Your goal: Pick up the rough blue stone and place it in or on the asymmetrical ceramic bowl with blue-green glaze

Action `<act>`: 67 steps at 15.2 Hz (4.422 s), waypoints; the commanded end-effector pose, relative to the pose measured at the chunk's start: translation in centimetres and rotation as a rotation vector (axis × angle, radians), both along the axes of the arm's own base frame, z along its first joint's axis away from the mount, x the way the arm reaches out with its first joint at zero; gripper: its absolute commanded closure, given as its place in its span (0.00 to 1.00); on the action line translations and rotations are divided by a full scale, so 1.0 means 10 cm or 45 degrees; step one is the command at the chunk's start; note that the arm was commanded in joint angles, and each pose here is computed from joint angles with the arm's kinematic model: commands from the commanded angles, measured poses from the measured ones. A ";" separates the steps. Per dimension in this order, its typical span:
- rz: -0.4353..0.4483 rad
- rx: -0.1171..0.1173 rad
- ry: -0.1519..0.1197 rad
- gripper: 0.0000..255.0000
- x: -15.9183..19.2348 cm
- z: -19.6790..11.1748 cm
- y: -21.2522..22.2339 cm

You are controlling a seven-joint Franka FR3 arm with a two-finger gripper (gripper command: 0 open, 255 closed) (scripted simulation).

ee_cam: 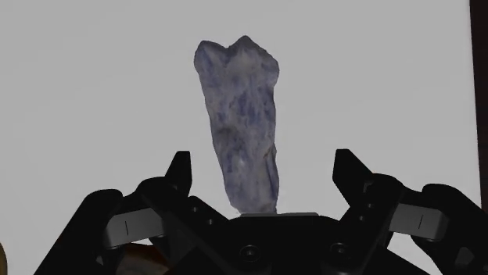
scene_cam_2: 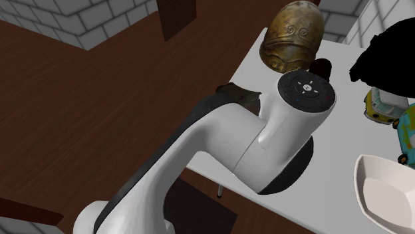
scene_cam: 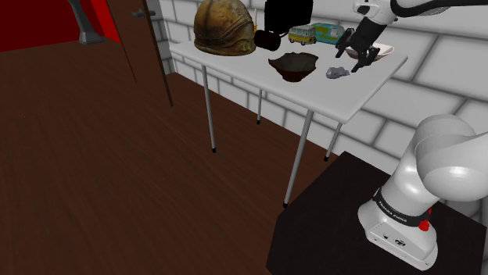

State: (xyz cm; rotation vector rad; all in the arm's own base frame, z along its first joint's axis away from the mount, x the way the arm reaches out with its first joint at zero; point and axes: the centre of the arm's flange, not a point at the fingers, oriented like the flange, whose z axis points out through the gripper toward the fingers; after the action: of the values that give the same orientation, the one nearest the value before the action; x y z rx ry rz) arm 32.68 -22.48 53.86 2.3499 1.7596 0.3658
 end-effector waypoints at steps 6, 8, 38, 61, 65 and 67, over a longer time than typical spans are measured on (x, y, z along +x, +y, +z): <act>0.016 -0.005 -0.002 0.00 0.11 -0.32 -0.01; 0.016 -0.005 -0.002 0.00 0.11 -0.32 -0.01; -0.022 -0.004 0.096 0.00 0.25 -0.05 -0.30; -0.022 -0.004 0.096 1.00 0.33 -0.39 -0.32; -0.022 -0.004 0.096 1.00 0.33 -0.23 -0.30; -0.022 -0.004 0.096 1.00 0.33 -0.12 -0.30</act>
State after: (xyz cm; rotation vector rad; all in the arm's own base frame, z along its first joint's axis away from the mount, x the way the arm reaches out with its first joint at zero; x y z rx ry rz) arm 36.00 -25.55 52.06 2.4048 1.7689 0.2750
